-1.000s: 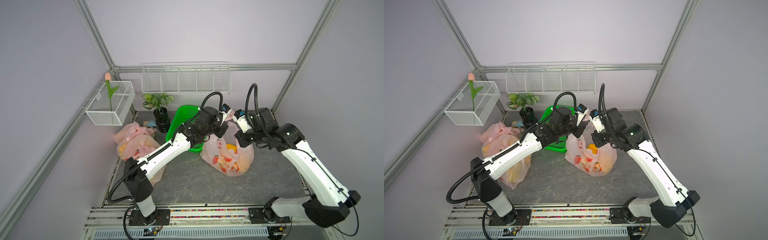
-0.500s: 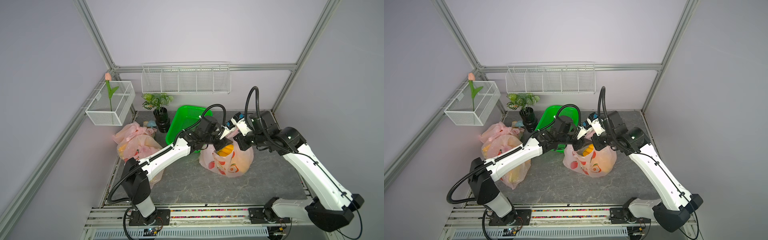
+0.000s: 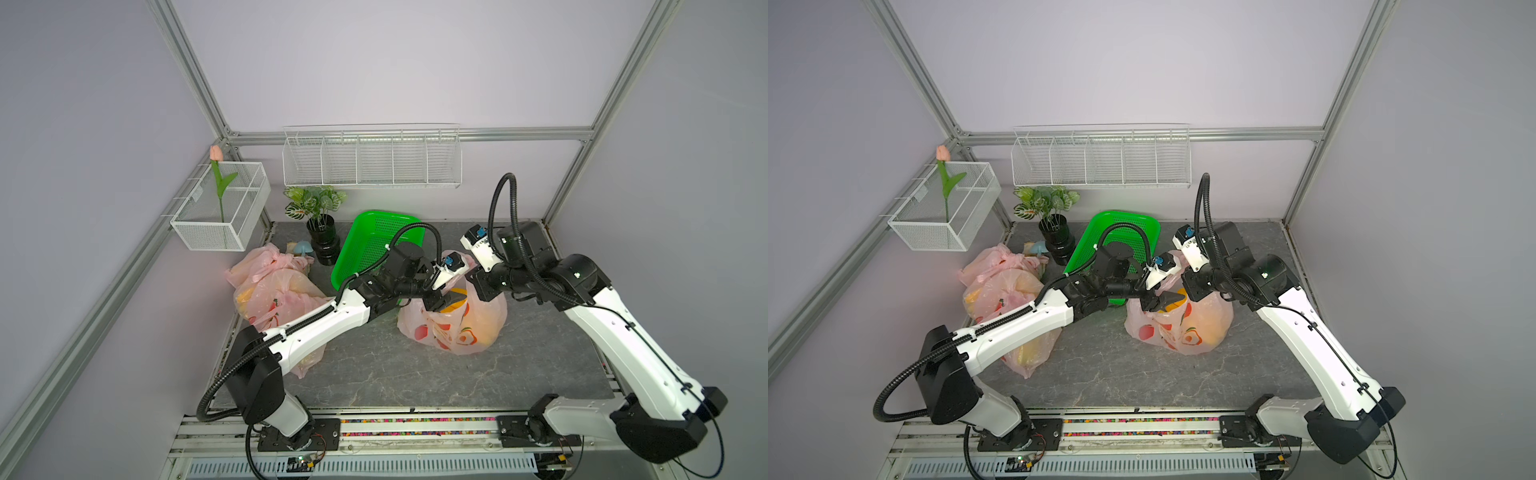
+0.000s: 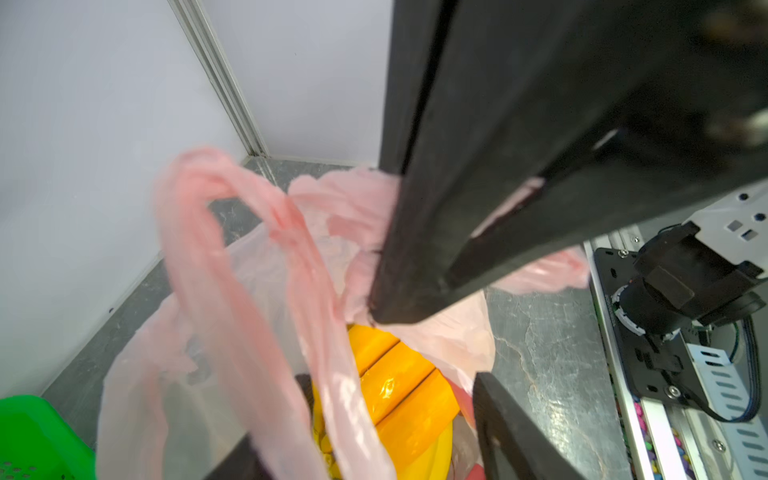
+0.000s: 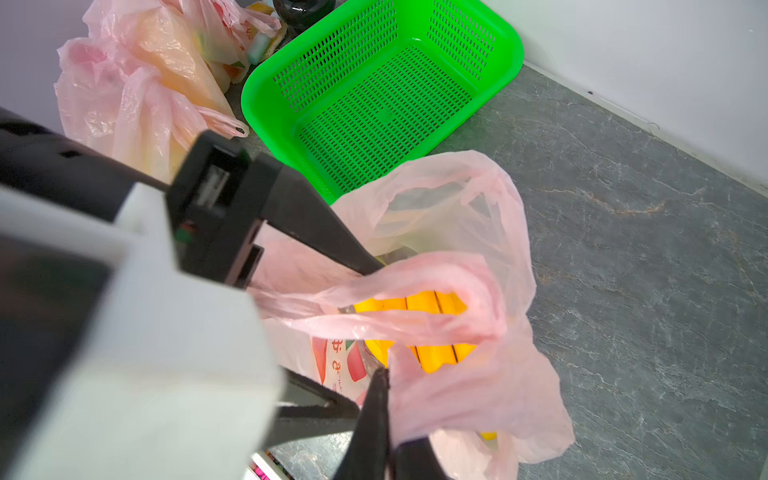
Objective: Place the banana into a plastic bag & tie a knot
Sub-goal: Cross the plastic bag at the center of the board.
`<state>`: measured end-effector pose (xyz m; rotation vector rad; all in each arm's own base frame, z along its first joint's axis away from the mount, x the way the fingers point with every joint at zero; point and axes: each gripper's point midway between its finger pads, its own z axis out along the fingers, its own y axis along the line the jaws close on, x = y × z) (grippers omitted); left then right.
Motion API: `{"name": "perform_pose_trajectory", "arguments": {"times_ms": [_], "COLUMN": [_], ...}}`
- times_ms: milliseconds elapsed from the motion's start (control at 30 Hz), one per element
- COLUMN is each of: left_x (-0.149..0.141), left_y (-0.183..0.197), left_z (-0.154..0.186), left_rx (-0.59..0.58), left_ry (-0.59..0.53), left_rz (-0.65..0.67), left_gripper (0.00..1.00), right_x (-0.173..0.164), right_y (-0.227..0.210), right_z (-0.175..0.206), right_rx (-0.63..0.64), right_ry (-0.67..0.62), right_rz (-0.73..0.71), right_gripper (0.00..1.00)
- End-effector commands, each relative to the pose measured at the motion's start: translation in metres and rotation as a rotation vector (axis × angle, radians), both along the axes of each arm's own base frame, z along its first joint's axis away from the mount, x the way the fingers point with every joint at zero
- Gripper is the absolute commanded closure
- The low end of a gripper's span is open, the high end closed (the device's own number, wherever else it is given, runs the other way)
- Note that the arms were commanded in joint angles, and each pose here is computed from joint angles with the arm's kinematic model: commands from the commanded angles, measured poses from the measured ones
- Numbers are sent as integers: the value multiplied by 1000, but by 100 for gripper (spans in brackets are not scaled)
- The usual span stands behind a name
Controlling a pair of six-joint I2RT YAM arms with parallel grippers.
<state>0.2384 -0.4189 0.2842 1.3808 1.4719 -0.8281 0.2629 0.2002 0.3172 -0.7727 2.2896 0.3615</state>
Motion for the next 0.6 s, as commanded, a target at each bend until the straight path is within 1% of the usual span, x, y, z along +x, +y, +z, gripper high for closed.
{"name": "perform_pose_trajectory", "arguments": {"times_ms": [0, 67, 200, 367, 433, 500, 567], "left_x": [-4, 3, 14, 13, 12, 14, 17], "left_y": [-4, -10, -19, -31, -34, -37, -39], "left_z": [25, 25, 19, 19, 22, 23, 24], "left_rx": [-123, -131, -102, -125, -138, -146, -153], "left_ry": [-58, -51, -48, -33, -26, -17, -7], "left_rz": [-32, -19, -3, -52, -63, -63, -55], "left_gripper": [33, 33, 33, 33, 35, 43, 59], "right_x": [-6, -12, -20, -25, -26, -25, -24], "right_y": [11, 18, 23, 25, 26, 25, 24], "right_z": [-5, -5, -7, -8, -10, -11, -10], "right_rx": [-2, 22, 45, 58, 63, 61, 74], "right_ry": [19, 24, 39, 64, 72, 70, 62], "right_rz": [64, 98, 124, 141, 142, 128, 117], "right_gripper": [93, 93, 93, 93, 93, 93, 91]}}
